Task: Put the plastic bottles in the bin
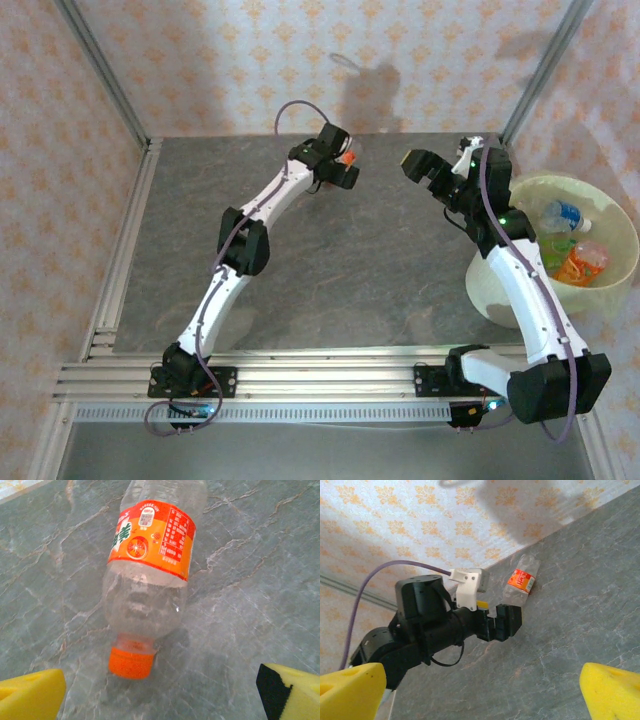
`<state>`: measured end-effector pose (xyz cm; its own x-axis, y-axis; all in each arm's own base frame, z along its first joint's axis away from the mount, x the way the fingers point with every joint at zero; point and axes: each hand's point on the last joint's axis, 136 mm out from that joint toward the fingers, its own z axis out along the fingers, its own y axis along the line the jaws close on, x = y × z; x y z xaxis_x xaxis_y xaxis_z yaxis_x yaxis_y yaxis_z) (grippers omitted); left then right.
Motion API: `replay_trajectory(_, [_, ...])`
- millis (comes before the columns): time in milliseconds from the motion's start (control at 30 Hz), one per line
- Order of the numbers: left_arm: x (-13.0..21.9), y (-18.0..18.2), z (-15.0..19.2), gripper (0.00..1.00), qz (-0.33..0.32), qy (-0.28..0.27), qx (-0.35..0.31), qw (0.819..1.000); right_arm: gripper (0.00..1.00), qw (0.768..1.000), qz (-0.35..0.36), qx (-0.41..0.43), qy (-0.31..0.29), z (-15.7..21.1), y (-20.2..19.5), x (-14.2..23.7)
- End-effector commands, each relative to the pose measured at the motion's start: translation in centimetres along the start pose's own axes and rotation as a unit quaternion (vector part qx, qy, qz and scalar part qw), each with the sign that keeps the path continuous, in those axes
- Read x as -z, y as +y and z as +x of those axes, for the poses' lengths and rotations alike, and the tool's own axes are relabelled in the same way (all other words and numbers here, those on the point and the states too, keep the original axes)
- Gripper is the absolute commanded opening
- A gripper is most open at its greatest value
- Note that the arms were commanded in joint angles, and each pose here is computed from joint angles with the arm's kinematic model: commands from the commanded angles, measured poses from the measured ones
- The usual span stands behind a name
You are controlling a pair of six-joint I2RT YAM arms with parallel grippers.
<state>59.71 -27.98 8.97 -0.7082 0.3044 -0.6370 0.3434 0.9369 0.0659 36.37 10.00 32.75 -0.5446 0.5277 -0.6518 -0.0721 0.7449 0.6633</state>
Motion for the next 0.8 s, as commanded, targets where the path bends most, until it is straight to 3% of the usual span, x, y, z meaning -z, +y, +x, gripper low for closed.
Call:
replay_trajectory(0, [-0.4,1.9,-0.6,0.98,-0.070,-0.013,-0.030,0.997,0.99,1.000,0.004,0.008,-0.011,-0.6,0.3,0.1])
replay_trajectory(100, [-1.4,2.9,-1.2,0.98,-0.124,-0.037,-0.020,0.991,0.99,1.000,0.015,0.017,-0.011,-0.8,0.0,0.2])
replay_trajectory(267, [-3.1,0.6,0.0,0.92,-0.056,-0.023,-0.018,0.998,0.99,0.999,0.021,0.025,-0.012,-0.7,-0.2,0.3])
replay_trajectory(667, [-3.8,0.3,0.4,0.39,-0.027,-0.018,0.026,0.999,0.99,0.998,0.047,0.038,-0.018,-0.6,-1.2,1.0])
replay_trajectory(767, [-3.6,0.4,0.9,0.31,-0.029,-0.007,0.035,0.999,0.99,0.998,0.054,0.037,-0.022,-0.7,-1.3,1.3])
